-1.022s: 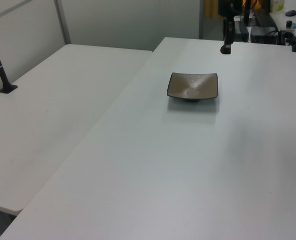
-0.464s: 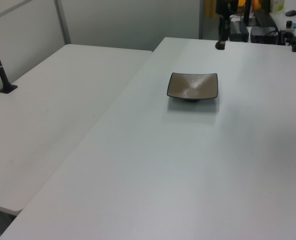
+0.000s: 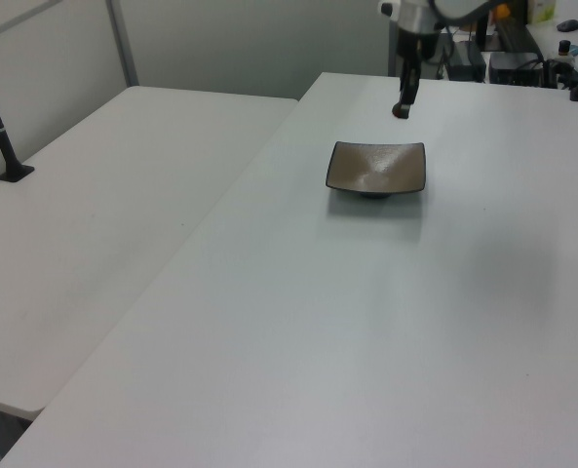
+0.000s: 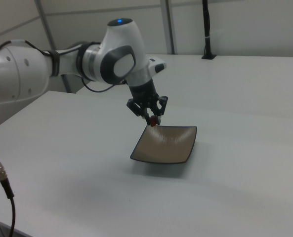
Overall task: Strawberries on a ceramic plate
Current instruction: 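Lower the strawberry onto the plate center and open the gripper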
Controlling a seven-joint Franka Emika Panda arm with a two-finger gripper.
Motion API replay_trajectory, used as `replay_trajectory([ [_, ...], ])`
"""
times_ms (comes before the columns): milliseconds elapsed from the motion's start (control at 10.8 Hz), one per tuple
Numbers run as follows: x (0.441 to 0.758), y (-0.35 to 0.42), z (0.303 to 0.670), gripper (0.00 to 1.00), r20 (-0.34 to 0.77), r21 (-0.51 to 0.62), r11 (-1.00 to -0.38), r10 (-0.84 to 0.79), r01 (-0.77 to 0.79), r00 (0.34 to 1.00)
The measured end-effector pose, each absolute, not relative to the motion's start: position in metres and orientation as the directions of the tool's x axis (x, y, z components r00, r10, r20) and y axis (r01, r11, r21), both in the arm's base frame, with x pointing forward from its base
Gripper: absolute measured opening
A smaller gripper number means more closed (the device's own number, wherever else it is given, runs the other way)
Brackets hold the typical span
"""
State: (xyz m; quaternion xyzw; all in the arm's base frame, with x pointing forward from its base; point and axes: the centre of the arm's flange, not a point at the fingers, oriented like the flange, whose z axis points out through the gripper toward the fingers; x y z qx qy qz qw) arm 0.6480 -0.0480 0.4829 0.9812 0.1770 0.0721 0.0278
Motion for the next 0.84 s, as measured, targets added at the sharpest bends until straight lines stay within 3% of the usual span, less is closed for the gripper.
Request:
replay_trajectory([
  [557,0.681,-0.040,0.398,0.33,0.149,0.098,-0.924,0.380,0.369,0.913],
  [836,0.689,-0.036,0.375,0.33,0.162,0.105,-0.922,0.386,0.374,0.908],
])
